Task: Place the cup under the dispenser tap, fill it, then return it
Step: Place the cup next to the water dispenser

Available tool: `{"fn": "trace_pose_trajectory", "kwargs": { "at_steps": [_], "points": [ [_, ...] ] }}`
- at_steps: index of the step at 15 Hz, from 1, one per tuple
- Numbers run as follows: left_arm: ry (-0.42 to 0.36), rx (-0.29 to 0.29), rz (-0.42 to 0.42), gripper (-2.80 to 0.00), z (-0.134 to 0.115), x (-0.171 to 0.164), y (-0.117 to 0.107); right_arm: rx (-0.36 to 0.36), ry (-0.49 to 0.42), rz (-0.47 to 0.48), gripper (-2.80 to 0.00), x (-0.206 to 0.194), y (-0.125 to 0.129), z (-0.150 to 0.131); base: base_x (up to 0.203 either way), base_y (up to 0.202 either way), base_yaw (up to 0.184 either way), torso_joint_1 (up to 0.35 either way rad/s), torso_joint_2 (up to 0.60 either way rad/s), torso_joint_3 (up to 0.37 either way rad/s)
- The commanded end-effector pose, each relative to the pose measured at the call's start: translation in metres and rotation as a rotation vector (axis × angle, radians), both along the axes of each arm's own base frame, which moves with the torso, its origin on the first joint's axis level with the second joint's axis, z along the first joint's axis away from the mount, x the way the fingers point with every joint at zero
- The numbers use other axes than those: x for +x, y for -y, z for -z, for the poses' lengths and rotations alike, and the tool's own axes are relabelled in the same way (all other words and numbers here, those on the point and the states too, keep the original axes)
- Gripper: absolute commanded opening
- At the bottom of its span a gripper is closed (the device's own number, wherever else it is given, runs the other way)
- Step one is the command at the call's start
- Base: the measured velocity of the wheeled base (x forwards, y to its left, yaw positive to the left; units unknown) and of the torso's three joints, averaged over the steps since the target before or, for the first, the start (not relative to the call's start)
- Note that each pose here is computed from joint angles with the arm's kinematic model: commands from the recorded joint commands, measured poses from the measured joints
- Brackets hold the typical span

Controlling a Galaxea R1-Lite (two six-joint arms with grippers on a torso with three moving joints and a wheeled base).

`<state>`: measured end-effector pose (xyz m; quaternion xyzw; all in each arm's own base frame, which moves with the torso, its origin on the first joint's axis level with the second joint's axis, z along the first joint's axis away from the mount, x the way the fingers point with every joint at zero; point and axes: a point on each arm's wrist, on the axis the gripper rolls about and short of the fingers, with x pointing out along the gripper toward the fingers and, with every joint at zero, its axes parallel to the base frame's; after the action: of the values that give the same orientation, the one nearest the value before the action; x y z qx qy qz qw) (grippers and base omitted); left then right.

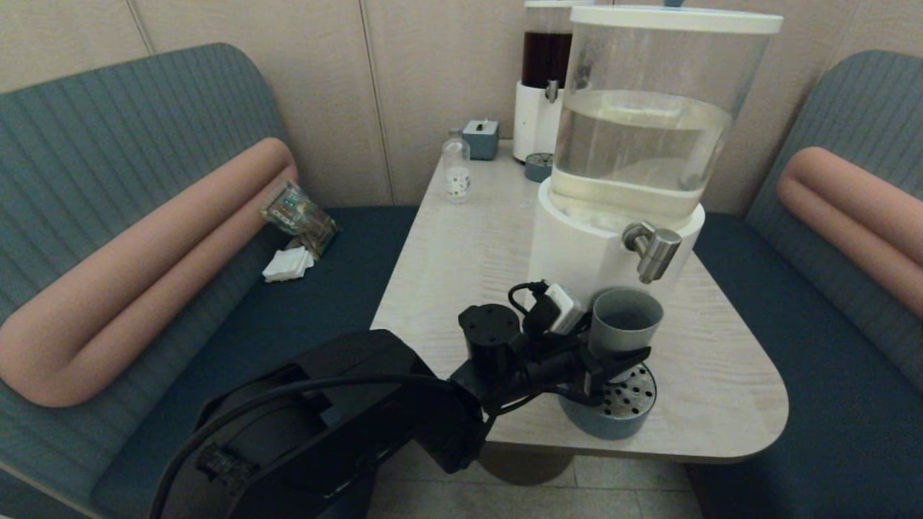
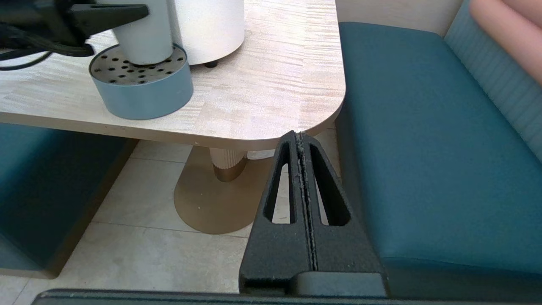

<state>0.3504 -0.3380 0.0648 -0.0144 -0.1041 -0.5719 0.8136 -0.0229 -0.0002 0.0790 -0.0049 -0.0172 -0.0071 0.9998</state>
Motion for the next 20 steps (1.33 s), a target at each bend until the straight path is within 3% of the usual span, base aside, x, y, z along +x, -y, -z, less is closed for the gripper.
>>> {"fn": "trace_pose_trajectory", "kwargs": {
  "at_steps": [1, 7, 10, 15, 17, 20],
  "points": [
    [-0.006, 0.006, 0.006, -2.80, -0.014, -0.011, -0.010, -0.001, -0.015, 0.000, -2.80, 0.001, 0.000, 0.004, 0.000, 0.000, 0.000, 0.000, 0.00, 0.000],
    [-0.029, 0.028, 0.000, -2.80, -0.047, -0.055, -0.054, -0.001, -0.015, 0.001, -2.80, 0.001, 0.000, 0.004, 0.000, 0.000, 0.000, 0.000, 0.00, 0.000],
    [-0.031, 0.028, -0.056, -2.80, -0.060, -0.072, -0.097, -0.001, -0.015, 0.000, -2.80, 0.001, 0.000, 0.004, 0.000, 0.000, 0.000, 0.000, 0.00, 0.000],
    [-0.005, 0.003, -0.284, -2.80, -0.078, -0.048, -0.184, -0.001, -0.014, 0.000, -2.80, 0.001, 0.000, 0.004, 0.000, 0.000, 0.000, 0.000, 0.00, 0.000],
    [-0.009, -0.005, -0.339, -2.80, -0.076, -0.032, -0.202, -0.001, -0.015, 0.000, -2.80, 0.001, 0.000, 0.004, 0.000, 0.000, 0.000, 0.000, 0.00, 0.000],
    [-0.010, -0.025, -0.392, -2.80, -0.067, 0.000, -0.210, -0.001, -0.015, 0.001, -2.80, 0.001, 0.000, 0.004, 0.000, 0.000, 0.000, 0.000, 0.00, 0.000]
  ]
}}
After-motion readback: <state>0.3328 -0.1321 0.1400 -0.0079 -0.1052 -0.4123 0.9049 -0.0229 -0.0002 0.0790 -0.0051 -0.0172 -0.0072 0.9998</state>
